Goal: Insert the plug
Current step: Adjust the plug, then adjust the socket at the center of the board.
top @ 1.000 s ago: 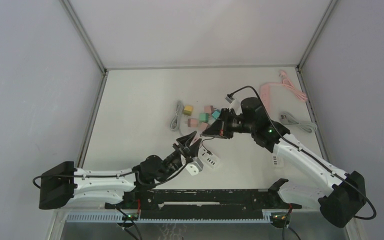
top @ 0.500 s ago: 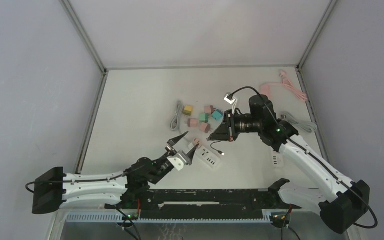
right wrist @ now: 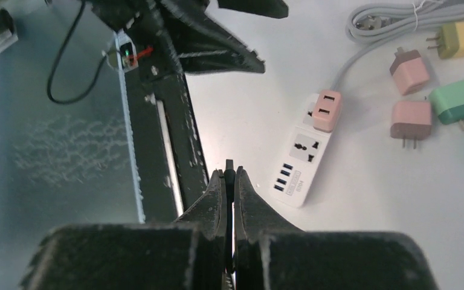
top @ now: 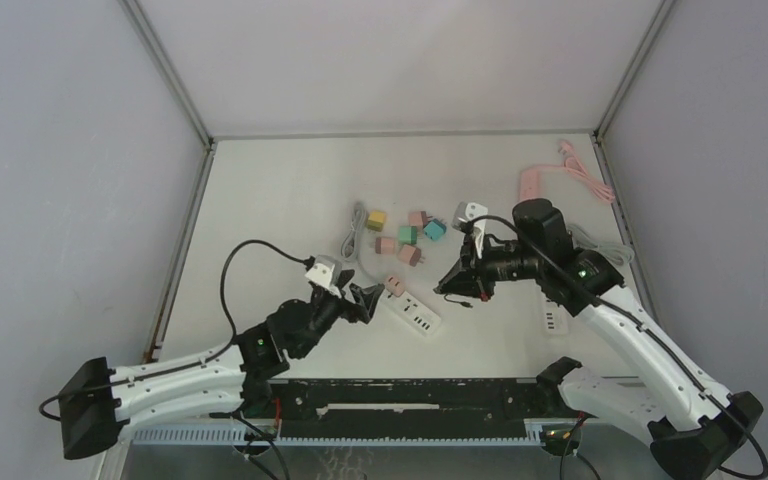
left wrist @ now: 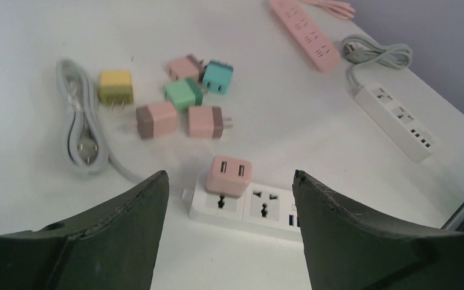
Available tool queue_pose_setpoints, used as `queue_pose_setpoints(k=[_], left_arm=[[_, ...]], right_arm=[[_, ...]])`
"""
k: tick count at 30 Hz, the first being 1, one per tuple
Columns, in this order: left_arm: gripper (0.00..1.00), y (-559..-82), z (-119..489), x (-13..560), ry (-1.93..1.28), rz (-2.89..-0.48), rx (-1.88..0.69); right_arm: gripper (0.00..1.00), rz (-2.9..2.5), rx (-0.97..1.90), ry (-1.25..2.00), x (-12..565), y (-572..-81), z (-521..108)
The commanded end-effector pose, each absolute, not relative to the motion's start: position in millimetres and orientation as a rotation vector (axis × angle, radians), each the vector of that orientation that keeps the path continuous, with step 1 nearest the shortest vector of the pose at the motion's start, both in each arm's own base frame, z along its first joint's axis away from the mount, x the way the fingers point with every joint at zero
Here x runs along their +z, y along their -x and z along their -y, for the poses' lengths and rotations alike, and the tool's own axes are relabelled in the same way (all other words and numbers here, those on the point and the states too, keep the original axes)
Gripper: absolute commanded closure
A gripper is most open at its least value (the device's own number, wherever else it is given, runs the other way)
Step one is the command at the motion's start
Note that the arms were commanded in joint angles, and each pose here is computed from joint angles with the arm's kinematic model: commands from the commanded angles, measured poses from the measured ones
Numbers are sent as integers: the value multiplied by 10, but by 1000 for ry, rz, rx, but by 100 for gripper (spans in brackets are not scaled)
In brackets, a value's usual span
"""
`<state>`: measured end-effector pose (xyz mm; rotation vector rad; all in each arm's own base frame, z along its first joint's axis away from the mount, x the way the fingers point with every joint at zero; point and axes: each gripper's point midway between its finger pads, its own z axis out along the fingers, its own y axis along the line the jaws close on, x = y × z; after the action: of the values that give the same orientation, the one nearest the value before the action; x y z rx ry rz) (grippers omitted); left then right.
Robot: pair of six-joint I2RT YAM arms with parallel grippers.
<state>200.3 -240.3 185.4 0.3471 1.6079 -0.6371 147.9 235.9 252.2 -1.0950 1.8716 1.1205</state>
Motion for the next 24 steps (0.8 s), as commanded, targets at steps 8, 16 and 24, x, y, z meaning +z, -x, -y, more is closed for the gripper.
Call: queue_pose_setpoints(k=[8, 16, 24], left_arm=[[20, -2168, 2376, 1683, -8, -1901, -795], [21, -2226, 2451, 1449, 15, -2028, -842], [24, -2232, 2617, 1240, -26, -2145, -864]], right_arm=[[97, -1514, 835, 1662, 2412, -1385, -2267], [95, -1558, 718, 1935, 2006, -1443, -2226], [100, -1561, 614, 2086, 1654, -1630, -2218]])
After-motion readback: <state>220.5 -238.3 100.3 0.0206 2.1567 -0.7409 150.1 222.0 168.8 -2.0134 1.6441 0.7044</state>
